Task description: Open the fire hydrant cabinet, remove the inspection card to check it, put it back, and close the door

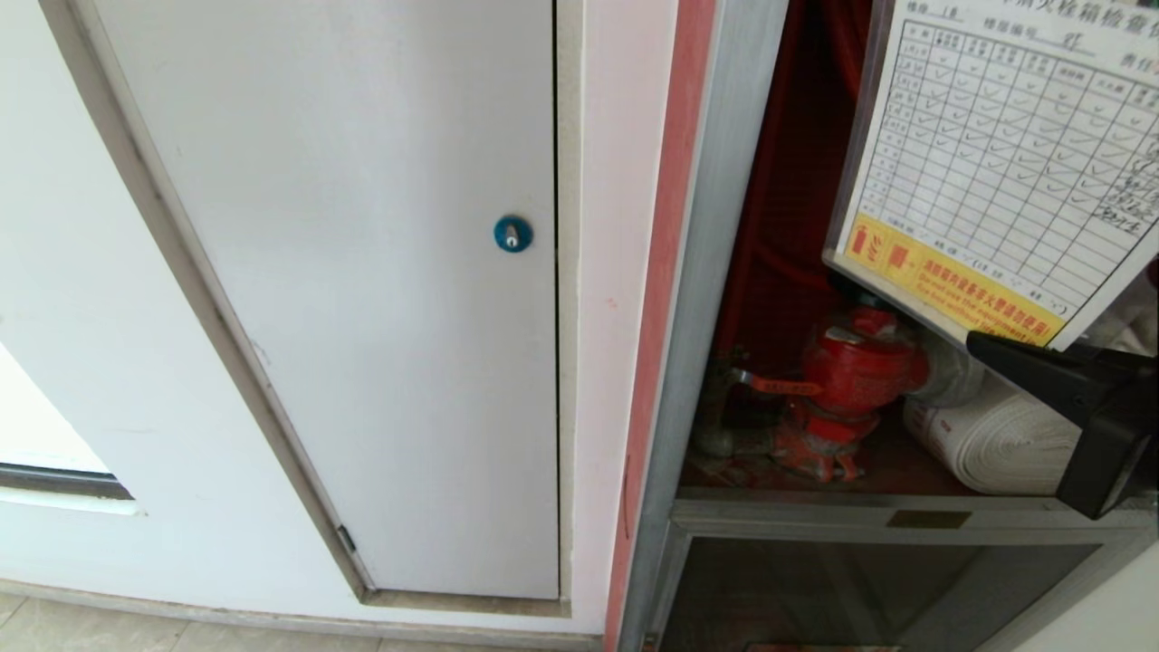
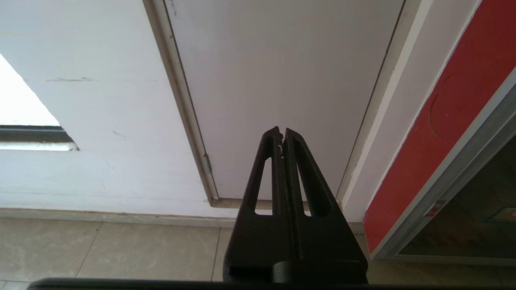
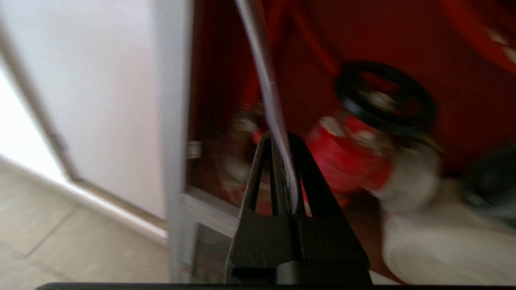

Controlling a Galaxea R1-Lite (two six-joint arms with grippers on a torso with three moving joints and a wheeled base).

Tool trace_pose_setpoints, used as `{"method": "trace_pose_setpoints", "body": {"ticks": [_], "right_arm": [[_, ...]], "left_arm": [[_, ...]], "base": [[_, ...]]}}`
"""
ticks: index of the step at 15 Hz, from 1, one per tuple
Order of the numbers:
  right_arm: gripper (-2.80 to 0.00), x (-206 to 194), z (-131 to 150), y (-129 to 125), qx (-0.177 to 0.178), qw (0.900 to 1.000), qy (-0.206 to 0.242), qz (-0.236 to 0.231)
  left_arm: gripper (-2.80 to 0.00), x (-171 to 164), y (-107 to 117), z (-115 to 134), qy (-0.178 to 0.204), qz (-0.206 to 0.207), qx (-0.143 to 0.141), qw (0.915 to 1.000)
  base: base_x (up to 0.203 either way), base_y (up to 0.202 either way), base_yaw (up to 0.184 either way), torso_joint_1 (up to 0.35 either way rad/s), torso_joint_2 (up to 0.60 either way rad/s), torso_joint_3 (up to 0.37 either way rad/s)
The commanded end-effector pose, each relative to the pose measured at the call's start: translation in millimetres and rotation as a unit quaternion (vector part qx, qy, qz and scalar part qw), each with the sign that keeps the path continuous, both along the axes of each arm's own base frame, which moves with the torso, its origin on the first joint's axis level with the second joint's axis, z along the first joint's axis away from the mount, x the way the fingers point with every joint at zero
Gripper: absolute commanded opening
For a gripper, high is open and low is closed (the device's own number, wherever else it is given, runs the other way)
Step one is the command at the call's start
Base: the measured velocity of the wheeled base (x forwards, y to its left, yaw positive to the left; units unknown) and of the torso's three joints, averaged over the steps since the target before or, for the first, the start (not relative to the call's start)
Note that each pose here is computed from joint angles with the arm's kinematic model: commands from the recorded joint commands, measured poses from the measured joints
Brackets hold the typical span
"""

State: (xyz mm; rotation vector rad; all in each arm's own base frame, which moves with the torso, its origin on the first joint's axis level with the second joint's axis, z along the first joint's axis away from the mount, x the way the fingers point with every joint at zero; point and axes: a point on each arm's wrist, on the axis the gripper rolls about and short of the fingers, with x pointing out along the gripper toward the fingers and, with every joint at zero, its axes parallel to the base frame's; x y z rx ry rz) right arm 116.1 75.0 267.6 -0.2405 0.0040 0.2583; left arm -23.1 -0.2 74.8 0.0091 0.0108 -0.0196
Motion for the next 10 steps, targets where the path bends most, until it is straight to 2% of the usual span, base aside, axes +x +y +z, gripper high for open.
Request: {"method": "trace_pose_setpoints", "body": {"ticks": [1, 6, 8, 10], "right_arm": [[-2.8, 4.6, -2.9, 0.0, -0.008, 0.999, 0.005, -0.041], [-2.8, 15.0, -2.4, -0.7, -0.014, 0.997, 0.006, -0.073], [-2.8, 22.7, -6.3, -4.7, -0.064, 0.99, 0.006, -0.124], [-2.8, 26.6, -7.5, -5.4, -0.092, 0.984, 0.009, -0.153]], "left_arm": [[-2.8, 0.1, 0.0, 0.0, 0.001, 0.0, 0.0, 1.0], [-2.8, 0.1, 0.0, 0.0, 0.001, 0.0, 0.0, 1.0], [-2.8, 0.1, 0.0, -0.2, 0.001, 0.0, 0.0, 1.0], [-2.8, 0.1, 0.0, 0.0, 0.001, 0.0, 0.0, 1.0]], "base": [[0.0, 0.0, 0.0, 0.0, 0.0, 0.0], [0.0, 0.0, 0.0, 0.0, 0.0, 0.0], [0.0, 0.0, 0.0, 0.0, 0.0, 0.0], [0.0, 0.0, 0.0, 0.0, 0.0, 0.0]]}}
